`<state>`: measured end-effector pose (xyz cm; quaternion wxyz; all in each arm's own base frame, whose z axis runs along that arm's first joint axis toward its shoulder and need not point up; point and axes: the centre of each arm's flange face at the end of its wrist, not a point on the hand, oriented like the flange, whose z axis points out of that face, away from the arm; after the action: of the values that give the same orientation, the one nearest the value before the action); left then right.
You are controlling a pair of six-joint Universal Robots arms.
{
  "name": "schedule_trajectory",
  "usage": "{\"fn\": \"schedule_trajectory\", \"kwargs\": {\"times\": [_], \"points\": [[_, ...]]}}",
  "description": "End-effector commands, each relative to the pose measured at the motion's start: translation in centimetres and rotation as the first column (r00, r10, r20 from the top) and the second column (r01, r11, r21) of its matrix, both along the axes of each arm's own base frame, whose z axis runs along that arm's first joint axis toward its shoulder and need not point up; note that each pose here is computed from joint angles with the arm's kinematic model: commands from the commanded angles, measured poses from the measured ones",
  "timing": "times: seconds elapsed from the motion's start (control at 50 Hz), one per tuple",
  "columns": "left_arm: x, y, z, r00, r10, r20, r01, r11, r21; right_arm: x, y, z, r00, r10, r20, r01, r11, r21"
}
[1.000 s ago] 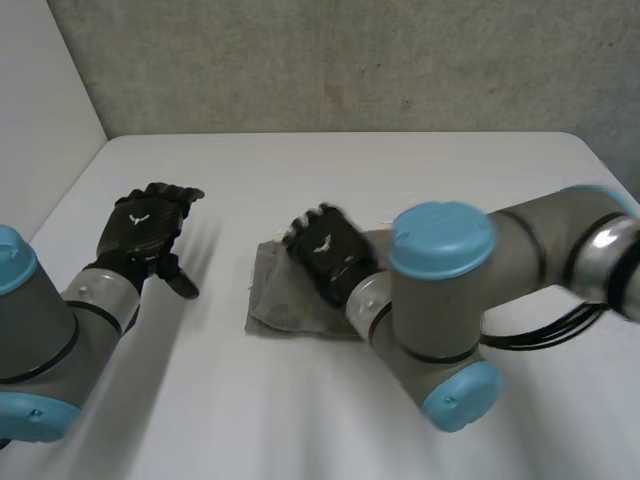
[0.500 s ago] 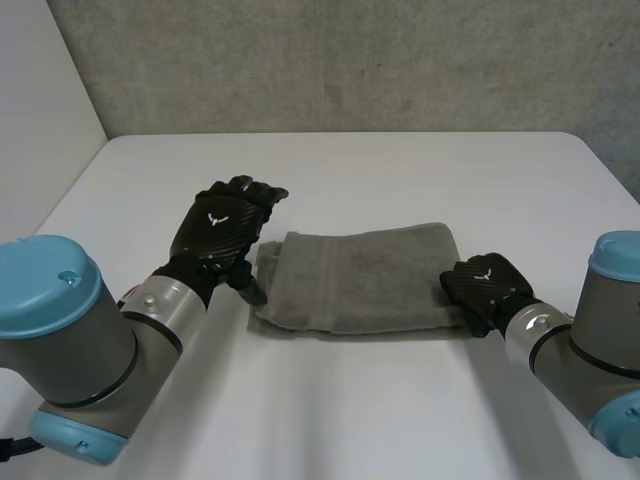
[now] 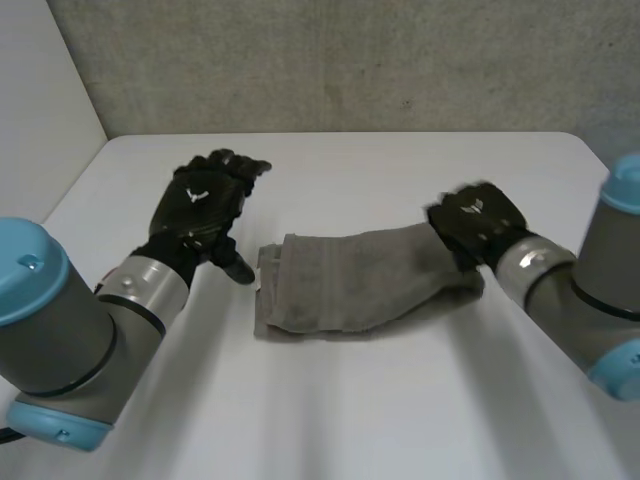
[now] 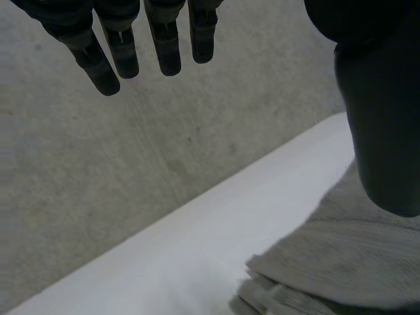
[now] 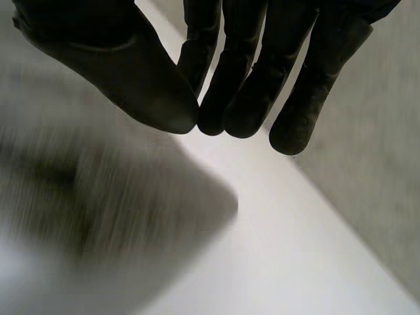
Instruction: Fold the towel.
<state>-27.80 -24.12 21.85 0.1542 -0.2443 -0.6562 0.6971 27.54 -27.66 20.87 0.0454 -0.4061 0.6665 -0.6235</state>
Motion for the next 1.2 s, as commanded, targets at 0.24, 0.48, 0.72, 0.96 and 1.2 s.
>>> {"fn": "schedule_trajectory", "kwargs": {"times": [0.24, 0.48, 0.72, 0.96, 1.2], "points": [[1.6, -2.1, 2.4, 0.994, 0.067, -0.081, -0.071, 0.997, -0.037, 13.1, 7.4, -4.4, 0.942, 0.334, 0.000, -0.334, 0.942, 0.043], [1.7, -2.0, 1.1, 0.995, 0.066, -0.081, -0.066, 0.998, 0.008, 0.5, 0.9, -0.9, 0.993, -0.068, 0.097, 0.066, 0.997, 0.026], [1.5, -1.7, 0.2, 0.996, 0.062, -0.068, -0.060, 0.998, 0.034, -5.2, 0.8, -6.6, 0.990, -0.136, 0.048, 0.122, 0.967, 0.224], [1.4, -1.7, -0.3, 0.996, 0.060, -0.060, -0.057, 0.997, 0.049, -5.4, 0.4, -8.6, 0.991, -0.129, 0.045, 0.115, 0.965, 0.235], [1.5, -1.6, -0.5, 0.996, 0.060, -0.061, -0.057, 0.997, 0.044, -7.0, -0.6, -8.9, 0.982, -0.185, 0.049, 0.170, 0.962, 0.214]]}}
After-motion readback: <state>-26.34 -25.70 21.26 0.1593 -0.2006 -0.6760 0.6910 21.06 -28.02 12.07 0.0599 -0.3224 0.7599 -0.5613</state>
